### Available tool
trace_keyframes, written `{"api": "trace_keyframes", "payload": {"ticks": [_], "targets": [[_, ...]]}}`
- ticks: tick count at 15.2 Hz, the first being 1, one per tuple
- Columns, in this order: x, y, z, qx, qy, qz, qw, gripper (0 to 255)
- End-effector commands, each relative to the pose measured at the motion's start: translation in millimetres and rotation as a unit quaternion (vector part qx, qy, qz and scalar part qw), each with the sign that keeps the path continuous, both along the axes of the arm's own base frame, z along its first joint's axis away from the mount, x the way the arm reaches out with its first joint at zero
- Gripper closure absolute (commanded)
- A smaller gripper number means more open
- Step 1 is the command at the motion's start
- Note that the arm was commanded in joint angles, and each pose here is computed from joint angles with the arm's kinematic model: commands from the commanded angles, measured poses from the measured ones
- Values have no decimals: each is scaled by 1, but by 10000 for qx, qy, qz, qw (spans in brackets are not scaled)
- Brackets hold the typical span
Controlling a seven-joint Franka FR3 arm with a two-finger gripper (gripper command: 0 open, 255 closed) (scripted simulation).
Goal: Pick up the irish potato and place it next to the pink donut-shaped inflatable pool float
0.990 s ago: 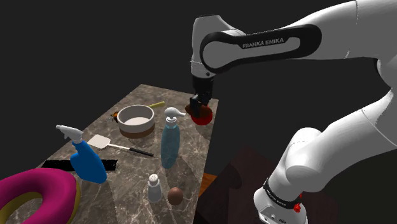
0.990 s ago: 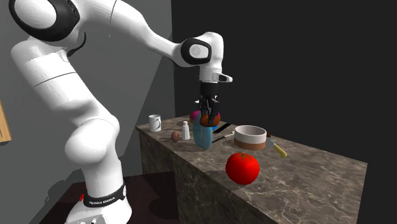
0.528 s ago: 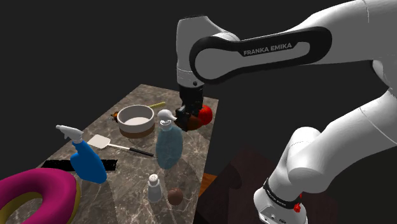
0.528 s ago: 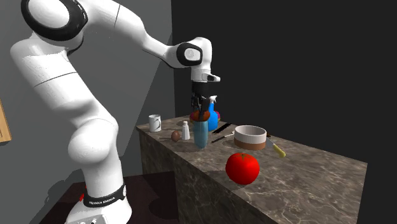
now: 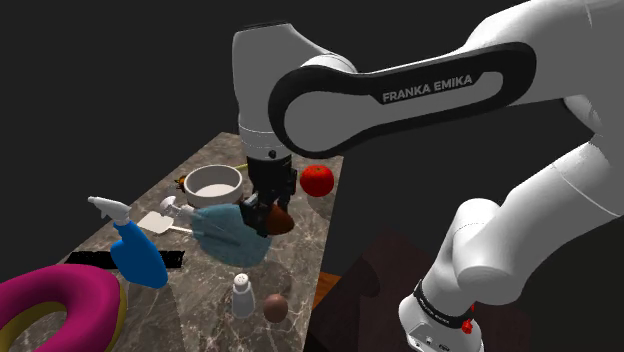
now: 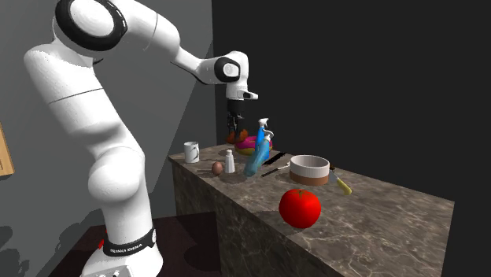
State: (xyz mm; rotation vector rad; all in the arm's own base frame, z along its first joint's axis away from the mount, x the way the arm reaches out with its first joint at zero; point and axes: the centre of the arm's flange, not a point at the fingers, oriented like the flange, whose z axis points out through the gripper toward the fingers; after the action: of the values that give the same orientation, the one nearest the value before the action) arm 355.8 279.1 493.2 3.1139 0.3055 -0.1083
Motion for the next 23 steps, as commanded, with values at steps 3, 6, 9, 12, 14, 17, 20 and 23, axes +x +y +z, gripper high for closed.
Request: {"api": "trace_keyframes", "payload": {"ticks": [3,6,9,12,14,17,20,23], "targets": [[-16,50,-1,0,4,-7,10000,255],[-26,88,-1,0,4,-7,10000,255],[-36,126,-1,0,4,-7,10000,255],[-47,164,-1,0,4,-7,10000,255],[-53,190,-1,0,4,-7,10000,255],[-63,228,-1,0,4,-7,10000,255],[-73,266,-1,0,4,-7,10000,255],[-83,305,-1,0,4,-7,10000,255]]}}
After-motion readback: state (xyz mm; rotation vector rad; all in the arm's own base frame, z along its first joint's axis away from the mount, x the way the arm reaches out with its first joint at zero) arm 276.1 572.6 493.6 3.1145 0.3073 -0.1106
